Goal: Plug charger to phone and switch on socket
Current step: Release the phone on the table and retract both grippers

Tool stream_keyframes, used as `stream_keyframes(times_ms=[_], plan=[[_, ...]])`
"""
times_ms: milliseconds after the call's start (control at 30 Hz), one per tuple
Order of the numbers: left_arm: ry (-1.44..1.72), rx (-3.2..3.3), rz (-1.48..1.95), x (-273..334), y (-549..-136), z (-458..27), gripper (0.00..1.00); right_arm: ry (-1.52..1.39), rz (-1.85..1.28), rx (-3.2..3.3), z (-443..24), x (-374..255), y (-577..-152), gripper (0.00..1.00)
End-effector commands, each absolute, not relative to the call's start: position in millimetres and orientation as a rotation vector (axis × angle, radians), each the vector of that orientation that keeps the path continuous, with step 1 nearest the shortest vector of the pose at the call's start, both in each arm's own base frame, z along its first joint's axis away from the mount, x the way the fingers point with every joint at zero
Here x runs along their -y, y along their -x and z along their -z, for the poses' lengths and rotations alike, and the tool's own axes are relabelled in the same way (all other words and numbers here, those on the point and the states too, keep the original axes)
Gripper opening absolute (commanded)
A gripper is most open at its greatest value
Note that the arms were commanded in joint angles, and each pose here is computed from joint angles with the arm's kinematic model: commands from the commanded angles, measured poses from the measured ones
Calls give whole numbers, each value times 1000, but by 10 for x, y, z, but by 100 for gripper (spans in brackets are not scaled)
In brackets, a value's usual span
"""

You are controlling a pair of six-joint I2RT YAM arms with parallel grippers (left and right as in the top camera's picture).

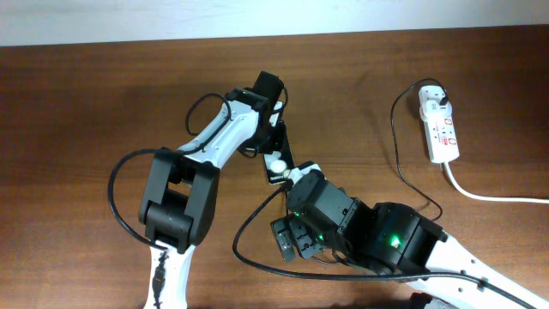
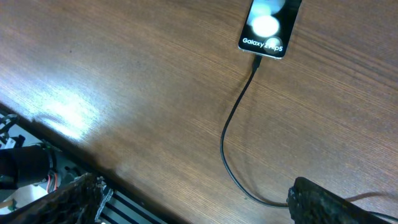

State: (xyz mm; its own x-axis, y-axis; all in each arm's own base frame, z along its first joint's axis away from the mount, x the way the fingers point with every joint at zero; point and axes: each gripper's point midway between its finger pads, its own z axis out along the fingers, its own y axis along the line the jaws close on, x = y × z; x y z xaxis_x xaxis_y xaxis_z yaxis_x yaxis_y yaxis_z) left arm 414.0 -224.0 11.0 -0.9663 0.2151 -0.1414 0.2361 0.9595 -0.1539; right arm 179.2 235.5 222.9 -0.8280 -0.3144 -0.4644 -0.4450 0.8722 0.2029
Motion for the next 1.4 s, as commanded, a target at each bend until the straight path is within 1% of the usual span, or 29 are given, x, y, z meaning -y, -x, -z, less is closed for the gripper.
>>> stream_keyframes(times_ms=[0, 200, 367, 467, 567, 600, 667, 700, 733, 800, 867, 967, 1033, 1100, 1200, 1233, 1267, 1333, 1367], plan=[[-336, -2954, 216, 2193, -4135, -105, 4, 558, -474, -2605, -2322, -2378, -1766, 99], [-337, -2974, 207, 2149, -4048, 44, 3, 553, -507, -2578, -2415, -2350, -1736, 99], [-337, -2973, 207, 2149, -4052, 33, 2, 534, -580, -2499, -2637, -2298, -1696, 99], [-336, -2954, 216, 2163, -4081, -49, 0, 573, -620, -2545, -2595, -2298, -1569, 99], [-333, -2901, 239, 2196, -4146, -278, 0, 588, -623, -2524, -2614, -2330, -1595, 99], [-333, -2879, 249, 2204, -4162, -378, 0, 640, -608, -2500, -2621, -2335, -1604, 96], [-330, -2833, 268, 2214, -4184, -605, 3, 641, -605, -2500, -2618, -2330, -1604, 72], [-329, -2817, 275, 2215, -4187, -690, 4, 641, -604, -2501, -2619, -2325, -1600, 64], [-328, -2802, 281, 2213, -4182, -782, 4, 639, -597, -2502, -2615, -2311, -1600, 51], [-328, -2795, 283, 2188, -4131, -920, 3, 593, -553, -2509, -2607, -2234, -1633, 30], [-326, -2801, 281, 2145, -4061, -1030, 1, 456, -466, -2521, -2604, -2059, -1708, 19], [-319, -2802, 246, 2038, -3937, -1239, 2, 217, -290, -2512, -2618, -1643, -1789, 11], [-304, -2791, 176, 1889, -3839, -1440, 7, 164, -234, -2507, -2630, -1469, -1761, 9], [-295, -2777, 139, 1775, -3722, -1646, 9, 158, -214, -2504, -2645, -1376, -1725, 6], [-291, -2745, 151, 1668, -3512, -1981, 15, 31, -168, -2487, -2666, -1200, -1728, 4], [-288, -2728, 159, 1632, -3439, -2102, 18, -22, -143, -2475, -2674, -1131, -1740, 4], [-286, -2701, 170, 1594, -3362, -2246, 24, -80, -117, -2463, -2677, -1064, -1753, 4], [-277, -2634, 199, 1530, -3232, -2526, 31, -139, -90, -2450, -2679, -994, -1761, 4], [-268, -2592, 202, 1488, -3187, -2663, 38, -156, -83, -2453, -2672, -970, -1751, 4]])
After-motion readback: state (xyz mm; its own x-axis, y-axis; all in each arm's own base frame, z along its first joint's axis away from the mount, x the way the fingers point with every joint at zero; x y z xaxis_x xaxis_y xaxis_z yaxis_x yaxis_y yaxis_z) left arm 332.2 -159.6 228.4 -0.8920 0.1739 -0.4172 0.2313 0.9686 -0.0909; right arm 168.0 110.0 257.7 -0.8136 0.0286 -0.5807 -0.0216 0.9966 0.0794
